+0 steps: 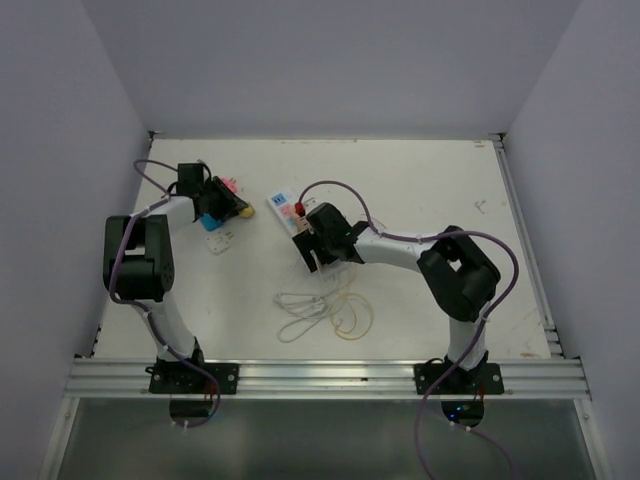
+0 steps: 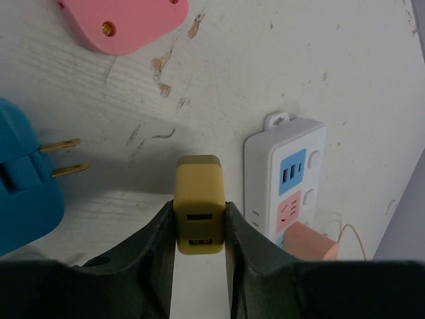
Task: Pull the plug off the socket
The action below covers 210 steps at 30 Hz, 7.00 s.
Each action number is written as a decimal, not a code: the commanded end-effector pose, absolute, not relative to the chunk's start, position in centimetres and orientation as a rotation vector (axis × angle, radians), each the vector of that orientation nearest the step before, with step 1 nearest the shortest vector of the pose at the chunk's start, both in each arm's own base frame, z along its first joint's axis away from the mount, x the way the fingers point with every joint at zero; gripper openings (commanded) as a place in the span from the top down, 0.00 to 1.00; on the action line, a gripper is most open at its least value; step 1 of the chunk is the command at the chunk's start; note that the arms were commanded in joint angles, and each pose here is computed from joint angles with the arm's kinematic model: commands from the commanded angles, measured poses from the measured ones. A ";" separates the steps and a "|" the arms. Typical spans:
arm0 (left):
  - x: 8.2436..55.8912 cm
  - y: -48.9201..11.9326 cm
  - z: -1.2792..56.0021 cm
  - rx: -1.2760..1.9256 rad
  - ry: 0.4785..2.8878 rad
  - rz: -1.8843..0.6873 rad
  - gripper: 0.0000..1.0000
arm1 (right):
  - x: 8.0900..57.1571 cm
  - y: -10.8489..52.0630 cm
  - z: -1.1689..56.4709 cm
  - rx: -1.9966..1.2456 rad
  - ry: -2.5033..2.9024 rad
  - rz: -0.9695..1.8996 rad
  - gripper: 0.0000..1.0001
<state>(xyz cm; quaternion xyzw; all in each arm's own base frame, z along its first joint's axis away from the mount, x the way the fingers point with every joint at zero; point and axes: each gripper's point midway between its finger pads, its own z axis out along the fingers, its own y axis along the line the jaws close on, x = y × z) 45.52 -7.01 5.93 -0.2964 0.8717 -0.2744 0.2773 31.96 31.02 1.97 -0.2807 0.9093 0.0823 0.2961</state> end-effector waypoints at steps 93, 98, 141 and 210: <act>45.7 -20.3 2.7 -0.918 2.644 -0.133 0.25 | 28.5 29.7 18.3 -0.914 2.195 0.381 0.05; 45.2 -20.4 2.0 -0.928 2.668 -0.134 0.52 | 31.3 32.8 18.7 -0.951 2.148 0.389 0.07; 44.9 -20.4 1.5 -0.952 2.729 -0.173 1.00 | 39.1 36.6 9.1 -0.783 1.964 0.330 0.43; 41.3 -19.4 -2.7 -0.969 2.819 0.070 1.00 | 38.7 36.9 23.0 -0.571 1.728 0.504 1.00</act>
